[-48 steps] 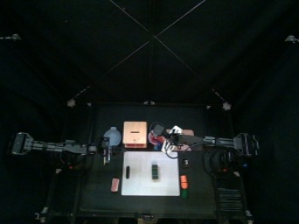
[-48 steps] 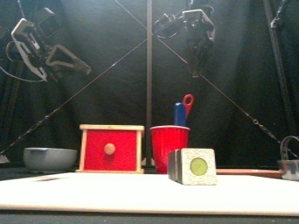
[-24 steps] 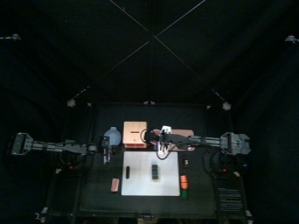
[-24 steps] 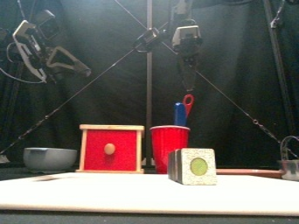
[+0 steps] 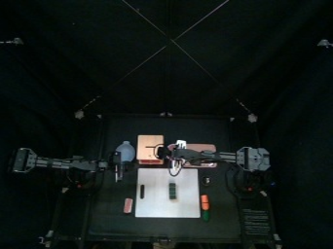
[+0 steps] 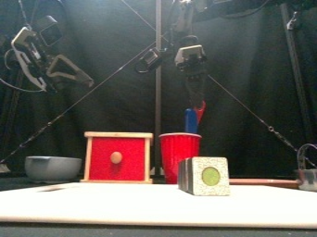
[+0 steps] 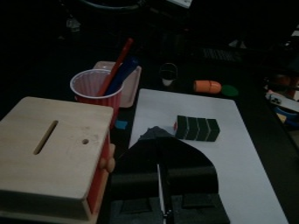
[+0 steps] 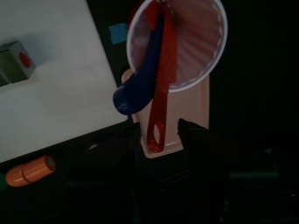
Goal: Place sushi on board then cut the sushi with the knife then place the pieces on the plate
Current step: Pick knife at handle with right hand
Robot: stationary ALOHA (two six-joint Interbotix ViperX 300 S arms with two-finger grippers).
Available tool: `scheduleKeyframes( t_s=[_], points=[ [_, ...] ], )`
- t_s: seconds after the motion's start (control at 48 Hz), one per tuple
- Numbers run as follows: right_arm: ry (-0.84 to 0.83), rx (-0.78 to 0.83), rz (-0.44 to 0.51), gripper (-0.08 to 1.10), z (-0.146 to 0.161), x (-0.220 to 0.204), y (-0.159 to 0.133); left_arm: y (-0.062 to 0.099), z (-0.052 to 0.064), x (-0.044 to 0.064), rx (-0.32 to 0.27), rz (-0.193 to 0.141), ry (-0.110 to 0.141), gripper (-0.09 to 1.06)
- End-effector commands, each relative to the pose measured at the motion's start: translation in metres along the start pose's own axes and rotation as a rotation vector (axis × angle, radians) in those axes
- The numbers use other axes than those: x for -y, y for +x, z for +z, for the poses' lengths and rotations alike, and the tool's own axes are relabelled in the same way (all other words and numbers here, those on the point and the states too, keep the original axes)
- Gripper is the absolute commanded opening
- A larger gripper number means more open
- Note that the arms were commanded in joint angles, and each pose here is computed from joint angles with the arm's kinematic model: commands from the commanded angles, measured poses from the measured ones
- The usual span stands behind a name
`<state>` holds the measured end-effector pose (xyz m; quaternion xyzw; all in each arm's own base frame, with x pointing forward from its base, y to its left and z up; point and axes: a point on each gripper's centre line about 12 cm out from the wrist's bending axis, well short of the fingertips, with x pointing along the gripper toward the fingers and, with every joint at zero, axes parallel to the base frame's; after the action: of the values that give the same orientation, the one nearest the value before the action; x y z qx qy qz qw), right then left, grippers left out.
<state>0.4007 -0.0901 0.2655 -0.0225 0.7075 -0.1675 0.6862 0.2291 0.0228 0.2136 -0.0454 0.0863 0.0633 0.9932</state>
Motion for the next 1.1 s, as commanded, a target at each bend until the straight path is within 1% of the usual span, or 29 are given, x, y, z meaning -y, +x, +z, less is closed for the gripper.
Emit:
scheduleKeyframes(
  t_s=[0.021, 0.292, 0.562, 0.708, 1.0, 1.104],
  points=[
    [0.023, 0.038, -0.016, 0.77, 0.002, 0.012, -0.014, 0.002, 0.005, -0.001, 0.014, 0.004, 0.003, -0.02],
    [0.043, -0.006, -0.025, 0.77, 0.009, 0.021, -0.002, 0.001, 0.003, -0.002, 0.008, 0.007, -0.003, -0.02],
    [0.054, -0.037, -0.024, 0.77, 0.014, 0.031, 0.006, 0.001, 0.003, -0.001, 0.008, 0.007, 0.000, -0.02],
    [-0.012, -0.052, 0.001, 0.77, 0.017, 0.029, 0.013, 0.001, 0.001, -0.001, 0.005, 0.006, -0.001, -0.02],
    [0.000, -0.054, 0.026, 0.76, 0.025, 0.037, 0.019, 0.000, 0.001, -0.002, 0.004, 0.008, -0.001, -0.02],
    [0.004, -0.057, 0.042, 0.73, 0.026, 0.038, 0.021, 0.000, 0.000, -0.002, 0.002, 0.011, 0.000, -0.02]
  ],
)
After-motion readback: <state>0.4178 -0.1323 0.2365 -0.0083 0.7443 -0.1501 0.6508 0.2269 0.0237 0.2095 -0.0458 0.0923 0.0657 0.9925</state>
